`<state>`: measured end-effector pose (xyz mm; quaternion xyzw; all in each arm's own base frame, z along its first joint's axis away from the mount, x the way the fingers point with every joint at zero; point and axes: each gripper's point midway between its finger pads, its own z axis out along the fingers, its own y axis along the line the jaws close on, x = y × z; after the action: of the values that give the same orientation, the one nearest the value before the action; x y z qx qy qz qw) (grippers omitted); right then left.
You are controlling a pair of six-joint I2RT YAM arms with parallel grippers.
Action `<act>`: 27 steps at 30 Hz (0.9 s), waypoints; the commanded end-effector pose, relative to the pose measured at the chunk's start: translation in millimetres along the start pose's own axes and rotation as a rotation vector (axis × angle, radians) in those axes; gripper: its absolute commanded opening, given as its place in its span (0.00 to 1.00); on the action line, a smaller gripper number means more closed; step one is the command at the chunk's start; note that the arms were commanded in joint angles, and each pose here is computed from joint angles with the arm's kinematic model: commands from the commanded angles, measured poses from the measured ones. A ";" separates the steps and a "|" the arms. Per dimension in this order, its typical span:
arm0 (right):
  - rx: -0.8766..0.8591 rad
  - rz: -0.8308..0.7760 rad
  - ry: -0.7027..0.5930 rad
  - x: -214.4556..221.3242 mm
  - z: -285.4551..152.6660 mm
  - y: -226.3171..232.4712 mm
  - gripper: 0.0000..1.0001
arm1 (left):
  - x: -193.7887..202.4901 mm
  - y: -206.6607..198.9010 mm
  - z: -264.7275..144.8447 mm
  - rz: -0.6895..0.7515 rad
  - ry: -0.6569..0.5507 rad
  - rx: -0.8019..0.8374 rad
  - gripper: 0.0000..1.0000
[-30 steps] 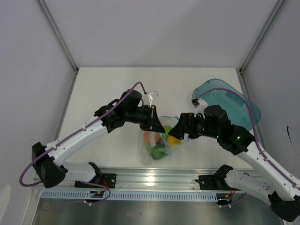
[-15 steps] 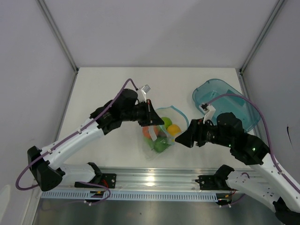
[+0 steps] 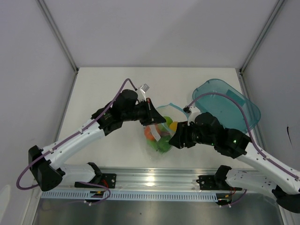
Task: Place the food in the zip-top bag and seal the zipper
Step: Adjust the zipper food storage bag at the center of the board.
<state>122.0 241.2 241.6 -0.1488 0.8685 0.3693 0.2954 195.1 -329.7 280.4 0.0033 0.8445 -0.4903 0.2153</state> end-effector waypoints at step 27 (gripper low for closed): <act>0.230 -0.294 -0.113 -74.8 -4.5 -4.0 0.00 | 2.8 49.5 -30.7 0.078 -0.144 -0.116 0.42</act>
<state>174.1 239.6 273.1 -0.1911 0.8682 0.2455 0.3865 186.2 -302.8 251.9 -0.0021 0.8510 -0.4647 0.2446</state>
